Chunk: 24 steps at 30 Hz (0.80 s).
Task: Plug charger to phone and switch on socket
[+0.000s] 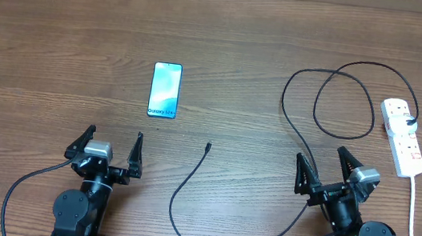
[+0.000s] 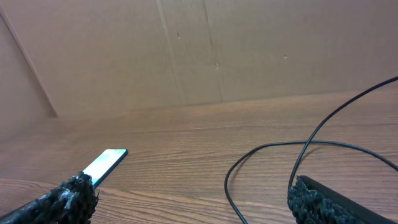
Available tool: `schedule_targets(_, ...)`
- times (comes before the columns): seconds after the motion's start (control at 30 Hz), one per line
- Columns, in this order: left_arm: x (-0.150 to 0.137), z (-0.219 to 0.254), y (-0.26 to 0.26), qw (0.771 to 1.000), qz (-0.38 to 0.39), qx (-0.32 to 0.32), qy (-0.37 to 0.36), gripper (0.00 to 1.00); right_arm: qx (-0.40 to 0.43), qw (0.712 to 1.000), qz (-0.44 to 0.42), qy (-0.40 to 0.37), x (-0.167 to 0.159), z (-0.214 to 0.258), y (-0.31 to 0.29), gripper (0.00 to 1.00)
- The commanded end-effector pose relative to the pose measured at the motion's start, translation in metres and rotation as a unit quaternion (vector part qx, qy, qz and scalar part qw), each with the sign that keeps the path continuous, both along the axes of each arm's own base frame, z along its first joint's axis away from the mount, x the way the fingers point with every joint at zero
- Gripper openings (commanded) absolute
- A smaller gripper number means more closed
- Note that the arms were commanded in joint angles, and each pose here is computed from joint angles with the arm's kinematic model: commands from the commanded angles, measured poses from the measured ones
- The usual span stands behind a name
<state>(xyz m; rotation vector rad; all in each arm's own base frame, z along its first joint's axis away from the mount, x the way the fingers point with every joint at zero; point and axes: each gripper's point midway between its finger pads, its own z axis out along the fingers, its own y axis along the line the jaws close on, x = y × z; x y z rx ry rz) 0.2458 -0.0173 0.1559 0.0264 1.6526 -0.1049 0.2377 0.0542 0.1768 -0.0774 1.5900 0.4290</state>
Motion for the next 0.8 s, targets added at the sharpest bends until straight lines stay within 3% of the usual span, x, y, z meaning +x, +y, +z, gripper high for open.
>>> schedule_targets(0.0, 0.000, 0.000, 0.002, 1.000, 0.003, 0.009, -0.004, 0.99, 0.001, 1.000, 0.003, -0.003, 0.000, -0.001, 0.001, 1.00)
schedule_targets(0.3, 0.000, 0.006, -0.001, 1.000, -0.004, 0.006, -0.013, 0.99, 0.001, 1.000, 0.003, -0.003, 0.000, -0.001, 0.001, 1.00)
schedule_targets(0.4, -0.010, 0.050, -0.030, 0.993, -0.089, -0.034, -0.069, 1.00, 0.001, 1.000, 0.003, -0.003, 0.000, -0.001, 0.001, 1.00)
schedule_targets(0.5, -0.021, 0.103, -0.028, 0.985, -0.090, -0.089, -0.120, 1.00, 0.001, 1.000, 0.003, -0.003, 0.000, -0.001, 0.001, 1.00)
schedule_targets(0.6, -0.035, 0.143, -0.025, 0.980, -0.086, -0.093, -0.150, 1.00, 0.001, 1.000, 0.003, -0.003, 0.000, -0.001, 0.001, 1.00)
schedule_targets(0.77, -0.045, 0.175, -0.030, 0.986, -0.094, -0.106, -0.089, 1.00, 0.001, 1.000, 0.003, -0.003, 0.000, -0.001, 0.001, 1.00)
